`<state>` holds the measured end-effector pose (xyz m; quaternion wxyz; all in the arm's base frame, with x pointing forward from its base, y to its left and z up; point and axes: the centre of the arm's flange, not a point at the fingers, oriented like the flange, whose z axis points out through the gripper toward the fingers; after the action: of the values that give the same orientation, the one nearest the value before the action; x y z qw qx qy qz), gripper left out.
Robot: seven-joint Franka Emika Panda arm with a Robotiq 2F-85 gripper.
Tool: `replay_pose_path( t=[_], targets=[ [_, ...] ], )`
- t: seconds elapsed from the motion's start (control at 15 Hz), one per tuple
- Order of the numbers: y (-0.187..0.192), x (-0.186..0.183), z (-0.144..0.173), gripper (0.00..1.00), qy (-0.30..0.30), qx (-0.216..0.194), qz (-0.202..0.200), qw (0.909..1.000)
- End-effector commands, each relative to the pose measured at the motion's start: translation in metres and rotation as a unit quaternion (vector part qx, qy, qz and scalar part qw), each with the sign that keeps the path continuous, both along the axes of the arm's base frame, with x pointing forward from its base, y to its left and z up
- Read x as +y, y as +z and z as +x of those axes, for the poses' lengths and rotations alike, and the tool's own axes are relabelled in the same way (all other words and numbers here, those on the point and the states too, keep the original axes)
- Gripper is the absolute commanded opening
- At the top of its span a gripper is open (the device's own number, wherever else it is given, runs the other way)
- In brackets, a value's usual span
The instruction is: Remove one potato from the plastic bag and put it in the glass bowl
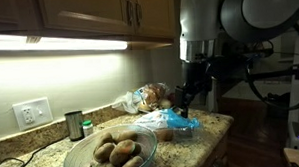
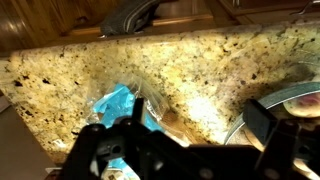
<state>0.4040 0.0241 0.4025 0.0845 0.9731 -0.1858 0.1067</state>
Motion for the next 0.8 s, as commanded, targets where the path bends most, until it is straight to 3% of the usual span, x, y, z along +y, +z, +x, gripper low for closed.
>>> replay_pose_path(
  t=[0.0, 0.4, 0.73],
  targets=[
    [0.000, 0.000, -0.001, 1.00, 0.000, 0.000, 0.000, 1.0000],
    [0.004, -0.009, 0.008, 1.00, -0.006, 0.009, -0.001, 0.9999],
    [0.023, -0.045, 0.013, 1.00, -0.050, -0.012, 0.002, 0.9987]
  ],
)
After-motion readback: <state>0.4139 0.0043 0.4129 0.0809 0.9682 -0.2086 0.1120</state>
